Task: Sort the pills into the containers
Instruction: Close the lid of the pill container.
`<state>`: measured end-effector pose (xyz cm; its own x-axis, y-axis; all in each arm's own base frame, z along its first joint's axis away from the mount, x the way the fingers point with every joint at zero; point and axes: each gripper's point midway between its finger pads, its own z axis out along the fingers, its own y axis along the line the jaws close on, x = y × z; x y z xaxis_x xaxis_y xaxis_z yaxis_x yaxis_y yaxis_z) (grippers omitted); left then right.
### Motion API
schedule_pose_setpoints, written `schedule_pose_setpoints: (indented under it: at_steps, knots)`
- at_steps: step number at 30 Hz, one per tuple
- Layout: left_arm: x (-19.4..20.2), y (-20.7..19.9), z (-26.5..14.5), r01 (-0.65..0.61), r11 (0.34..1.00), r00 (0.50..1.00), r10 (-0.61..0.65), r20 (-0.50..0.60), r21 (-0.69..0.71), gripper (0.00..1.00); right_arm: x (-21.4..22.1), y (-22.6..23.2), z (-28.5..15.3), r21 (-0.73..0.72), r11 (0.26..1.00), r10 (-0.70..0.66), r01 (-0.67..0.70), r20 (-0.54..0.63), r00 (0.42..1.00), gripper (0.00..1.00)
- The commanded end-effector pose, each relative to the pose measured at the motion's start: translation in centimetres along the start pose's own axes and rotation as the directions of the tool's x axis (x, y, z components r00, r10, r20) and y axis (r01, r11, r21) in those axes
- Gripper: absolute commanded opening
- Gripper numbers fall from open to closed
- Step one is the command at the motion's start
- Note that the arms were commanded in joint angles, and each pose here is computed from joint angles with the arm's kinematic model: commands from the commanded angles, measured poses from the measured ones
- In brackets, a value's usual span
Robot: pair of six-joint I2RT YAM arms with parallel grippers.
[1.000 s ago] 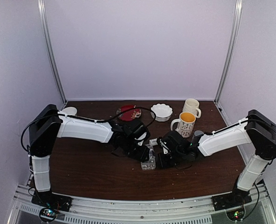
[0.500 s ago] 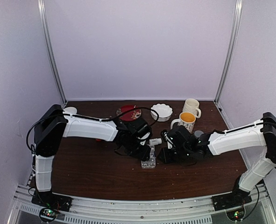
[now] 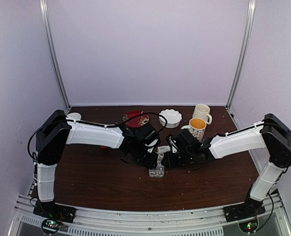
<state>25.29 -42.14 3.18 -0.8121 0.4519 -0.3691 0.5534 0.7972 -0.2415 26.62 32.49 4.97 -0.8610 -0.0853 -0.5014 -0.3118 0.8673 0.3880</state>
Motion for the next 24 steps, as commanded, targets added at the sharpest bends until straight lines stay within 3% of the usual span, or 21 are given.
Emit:
schedule_pose_setpoints:
  at_steps: [1,4,7,15,24]
  knots:
    - [2.6,1.8,1.3,-0.015,0.998,0.996,0.010,-0.089,-0.055,0.38,-1.5,1.6,0.4,-0.058,0.998,0.003,-0.002,0.021,1.000,0.39]
    - [2.6,1.7,1.4,-0.014,0.998,0.996,0.010,-0.091,-0.053,0.38,-1.4,1.3,0.7,-0.047,0.999,0.007,-0.006,0.016,1.000,0.48]
    - [2.7,1.8,1.4,-0.013,0.998,0.996,0.008,-0.093,-0.056,0.38,-0.9,-0.2,1.1,0.024,1.000,0.004,-0.004,-0.006,1.000,0.50]
    - [2.5,1.8,1.3,-0.012,0.998,0.996,0.007,-0.086,-0.059,0.38,-0.1,-3.1,0.1,0.138,0.990,0.010,-0.012,0.011,1.000,0.17]
    - [2.4,1.5,1.6,-0.009,0.999,0.996,0.005,-0.088,-0.041,0.37,1.0,-3.6,0.7,0.148,0.989,-0.012,0.017,-0.033,0.999,0.09]
